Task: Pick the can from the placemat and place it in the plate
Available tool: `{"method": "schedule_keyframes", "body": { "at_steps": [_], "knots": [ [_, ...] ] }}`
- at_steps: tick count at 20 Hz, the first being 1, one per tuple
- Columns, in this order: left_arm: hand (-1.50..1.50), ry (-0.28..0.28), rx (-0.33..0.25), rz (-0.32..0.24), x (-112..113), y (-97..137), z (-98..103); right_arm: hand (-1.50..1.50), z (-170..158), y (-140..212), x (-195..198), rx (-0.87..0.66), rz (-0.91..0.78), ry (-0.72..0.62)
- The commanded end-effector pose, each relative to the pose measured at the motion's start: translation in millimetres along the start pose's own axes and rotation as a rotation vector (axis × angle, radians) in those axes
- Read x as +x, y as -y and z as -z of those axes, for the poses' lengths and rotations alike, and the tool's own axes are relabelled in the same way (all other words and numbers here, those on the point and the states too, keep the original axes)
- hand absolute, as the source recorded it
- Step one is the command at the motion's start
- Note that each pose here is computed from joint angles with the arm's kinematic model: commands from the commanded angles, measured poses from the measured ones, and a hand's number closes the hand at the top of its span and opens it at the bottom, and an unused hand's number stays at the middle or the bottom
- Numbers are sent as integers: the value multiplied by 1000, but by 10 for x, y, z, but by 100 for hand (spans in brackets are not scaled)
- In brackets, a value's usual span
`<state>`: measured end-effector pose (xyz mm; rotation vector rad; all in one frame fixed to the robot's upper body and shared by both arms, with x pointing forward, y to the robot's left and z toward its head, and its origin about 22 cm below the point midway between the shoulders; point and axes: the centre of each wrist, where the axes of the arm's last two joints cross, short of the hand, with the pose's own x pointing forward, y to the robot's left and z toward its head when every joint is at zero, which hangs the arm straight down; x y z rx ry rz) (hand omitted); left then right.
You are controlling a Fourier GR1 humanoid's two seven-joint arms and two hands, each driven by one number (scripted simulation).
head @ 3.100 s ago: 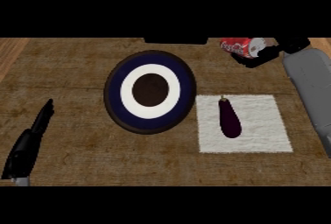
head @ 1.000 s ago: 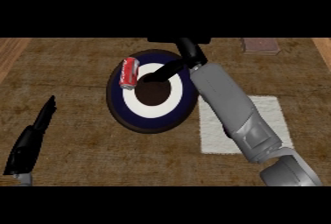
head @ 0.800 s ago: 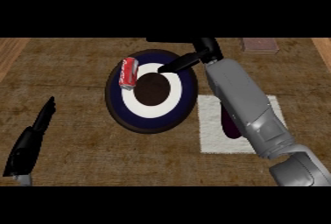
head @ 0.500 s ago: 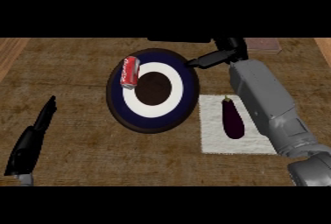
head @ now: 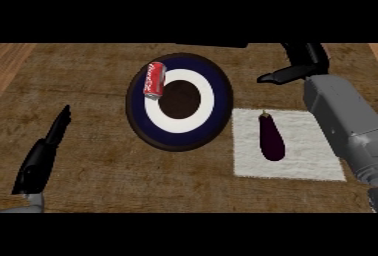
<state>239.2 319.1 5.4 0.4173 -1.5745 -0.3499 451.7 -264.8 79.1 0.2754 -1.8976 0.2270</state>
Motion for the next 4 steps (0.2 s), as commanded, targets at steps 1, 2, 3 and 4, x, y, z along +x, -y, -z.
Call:
{"method": "schedule_keyframes", "body": {
  "at_steps": [1,2,3,4],
  "knots": [
    [0,12,-13,6,93,11,64,-150,-140,250,18,-22,12,24],
    [0,11,-4,9,34,-56,-17,-150,-149,339,81,-13,-25,19],
    [0,-6,-6,0,-63,55,-123,-150,-316,422,-24,6,-11,0],
    [0,17,-15,-16,36,40,-60,-150,-240,424,50,-16,-16,11]
  ]
}}
